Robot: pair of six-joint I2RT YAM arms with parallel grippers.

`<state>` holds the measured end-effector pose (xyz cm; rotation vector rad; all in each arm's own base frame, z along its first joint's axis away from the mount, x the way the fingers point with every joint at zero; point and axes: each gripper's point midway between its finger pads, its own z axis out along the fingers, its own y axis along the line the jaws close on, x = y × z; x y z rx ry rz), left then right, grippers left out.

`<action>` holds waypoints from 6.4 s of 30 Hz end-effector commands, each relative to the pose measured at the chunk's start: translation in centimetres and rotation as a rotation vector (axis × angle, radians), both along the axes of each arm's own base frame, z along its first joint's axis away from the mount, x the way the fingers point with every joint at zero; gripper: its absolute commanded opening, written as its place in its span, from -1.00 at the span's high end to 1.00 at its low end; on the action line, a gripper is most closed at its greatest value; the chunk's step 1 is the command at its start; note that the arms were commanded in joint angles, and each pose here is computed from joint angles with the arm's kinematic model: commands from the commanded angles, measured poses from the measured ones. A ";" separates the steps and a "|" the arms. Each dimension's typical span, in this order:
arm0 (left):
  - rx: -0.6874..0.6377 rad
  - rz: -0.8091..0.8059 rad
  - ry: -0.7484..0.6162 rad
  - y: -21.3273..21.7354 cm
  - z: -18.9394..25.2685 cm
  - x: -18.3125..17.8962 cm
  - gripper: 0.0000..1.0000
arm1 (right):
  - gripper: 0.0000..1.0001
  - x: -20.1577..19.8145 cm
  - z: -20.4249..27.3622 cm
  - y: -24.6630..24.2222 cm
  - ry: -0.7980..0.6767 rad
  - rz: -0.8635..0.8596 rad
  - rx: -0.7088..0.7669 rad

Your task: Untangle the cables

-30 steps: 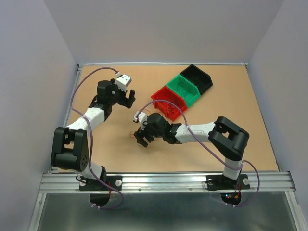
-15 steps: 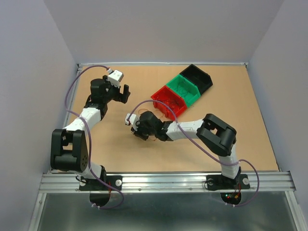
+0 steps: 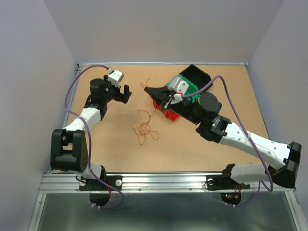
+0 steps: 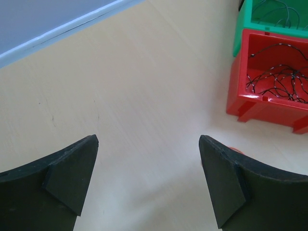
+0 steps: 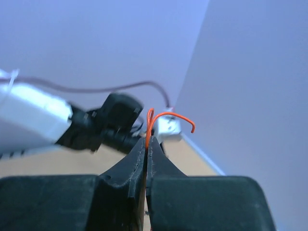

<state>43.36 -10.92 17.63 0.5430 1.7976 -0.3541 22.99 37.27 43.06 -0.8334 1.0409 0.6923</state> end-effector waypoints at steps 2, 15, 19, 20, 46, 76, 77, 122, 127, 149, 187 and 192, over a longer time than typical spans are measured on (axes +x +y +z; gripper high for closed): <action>-0.034 -0.067 -0.079 -1.0 2.5 -0.6 -0.95 | 0.99 4.5 8.5 -4.5 -0.035 -0.257 0.219; -0.071 -0.200 -0.179 -2.8 4.9 -3.8 -0.94 | 0.99 15.7 15.0 -10.9 0.001 -0.524 0.376; -0.094 -0.336 -0.173 -4.5 4.7 -5.3 -0.94 | 0.99 19.9 14.9 -14.1 0.039 -0.575 0.431; -0.100 -0.382 -0.171 -5.1 4.6 -5.8 -0.94 | 0.99 21.0 14.8 -15.4 0.042 -0.602 0.440; -0.027 -0.611 0.138 -17.1 -5.0 -6.2 -0.78 | 0.99 21.0 13.8 -16.0 -0.018 -0.566 0.436; -0.222 -0.422 0.268 -9.9 -5.0 -1.0 1.00 | 0.99 24.3 12.5 -32.3 -0.070 -0.884 0.577; -0.220 -0.411 0.250 -9.4 -4.7 -0.9 1.00 | 0.99 24.8 12.3 -32.3 -0.065 -0.880 0.565; -0.174 -0.307 0.002 -6.3 1.3 -2.1 1.00 | 0.99 41.2 -8.2 -21.5 0.213 -0.415 0.343; -0.158 -0.311 -0.013 -6.4 1.4 -2.2 1.00 | 0.99 40.4 -9.3 -22.5 0.148 -0.479 0.421; -0.093 -0.315 0.054 -7.4 -1.5 -0.8 1.00 | 0.99 41.5 -15.0 -21.6 0.253 -0.493 -0.466; -0.074 -0.345 0.066 -8.0 -1.8 -0.9 1.00 | 0.09 36.1 -29.1 -24.2 0.376 -0.256 -1.000; -0.067 -0.340 0.049 -7.8 -1.2 -1.1 1.00 | 0.13 34.8 -27.8 -20.8 0.317 -0.116 -0.915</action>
